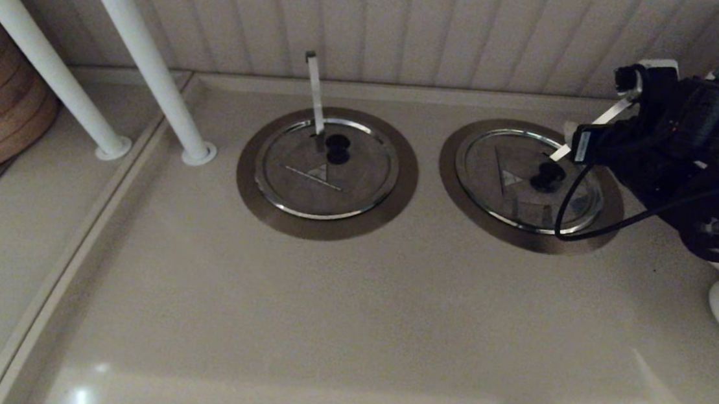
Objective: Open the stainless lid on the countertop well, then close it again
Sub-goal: Open the lid
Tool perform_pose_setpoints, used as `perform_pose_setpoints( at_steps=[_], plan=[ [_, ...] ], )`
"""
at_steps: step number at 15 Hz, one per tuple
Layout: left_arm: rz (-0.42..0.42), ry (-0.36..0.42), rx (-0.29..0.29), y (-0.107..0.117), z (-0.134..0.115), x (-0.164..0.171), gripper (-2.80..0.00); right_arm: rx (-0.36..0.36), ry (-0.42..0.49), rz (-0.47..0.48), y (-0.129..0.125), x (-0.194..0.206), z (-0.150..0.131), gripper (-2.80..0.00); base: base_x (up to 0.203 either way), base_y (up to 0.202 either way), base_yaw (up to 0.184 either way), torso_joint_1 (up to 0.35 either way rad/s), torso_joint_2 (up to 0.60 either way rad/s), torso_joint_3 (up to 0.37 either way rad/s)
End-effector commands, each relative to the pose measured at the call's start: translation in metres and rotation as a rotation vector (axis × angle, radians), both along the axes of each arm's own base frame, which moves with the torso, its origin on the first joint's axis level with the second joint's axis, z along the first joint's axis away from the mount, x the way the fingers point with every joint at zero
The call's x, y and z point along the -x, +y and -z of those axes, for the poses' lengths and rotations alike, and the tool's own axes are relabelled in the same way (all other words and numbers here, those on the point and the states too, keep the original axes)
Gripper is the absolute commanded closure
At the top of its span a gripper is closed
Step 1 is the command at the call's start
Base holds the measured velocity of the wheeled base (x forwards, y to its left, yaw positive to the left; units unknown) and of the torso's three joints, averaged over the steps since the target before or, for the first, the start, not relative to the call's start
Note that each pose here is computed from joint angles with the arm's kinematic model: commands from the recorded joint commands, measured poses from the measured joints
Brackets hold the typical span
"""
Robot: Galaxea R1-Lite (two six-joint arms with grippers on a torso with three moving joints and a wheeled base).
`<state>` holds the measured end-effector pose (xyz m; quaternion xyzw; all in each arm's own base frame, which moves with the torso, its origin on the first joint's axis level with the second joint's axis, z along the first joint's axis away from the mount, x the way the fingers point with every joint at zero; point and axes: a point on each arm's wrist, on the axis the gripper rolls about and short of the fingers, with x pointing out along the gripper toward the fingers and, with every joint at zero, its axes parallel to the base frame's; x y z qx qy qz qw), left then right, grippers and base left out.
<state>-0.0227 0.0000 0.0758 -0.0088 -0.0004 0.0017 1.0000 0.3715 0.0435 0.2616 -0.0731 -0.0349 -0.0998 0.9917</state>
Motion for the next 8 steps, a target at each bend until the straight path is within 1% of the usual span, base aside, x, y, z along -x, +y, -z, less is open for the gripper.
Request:
perform_pose_setpoints(
  at_steps=[1, 3, 6, 8],
  plan=[
    [0.000, -0.001, 0.001, 0.000, 0.000, 0.000, 0.00, -0.026, 0.067, -0.020, 0.011, -0.019, 0.031, -2.80, 0.000, 0.000, 0.000, 0.000, 0.00, 0.000],
    [0.000, -0.001, 0.001, 0.000, 0.000, 0.000, 0.00, -0.041, 0.110, -0.028, 0.016, -0.030, 0.051, -2.80, 0.000, 0.000, 0.000, 0.000, 0.00, 0.000],
    [0.000, -0.001, 0.001, 0.000, 0.000, 0.000, 0.00, -0.047, 0.141, -0.041, 0.024, -0.033, 0.064, -2.80, 0.000, 0.000, 0.000, 0.000, 0.00, 0.000],
    [0.000, -0.001, 0.001, 0.000, 0.000, 0.000, 0.00, -0.054, 0.137, -0.028, 0.026, -0.034, 0.067, -2.80, 0.000, 0.000, 0.000, 0.000, 0.00, 0.000]
  ],
)
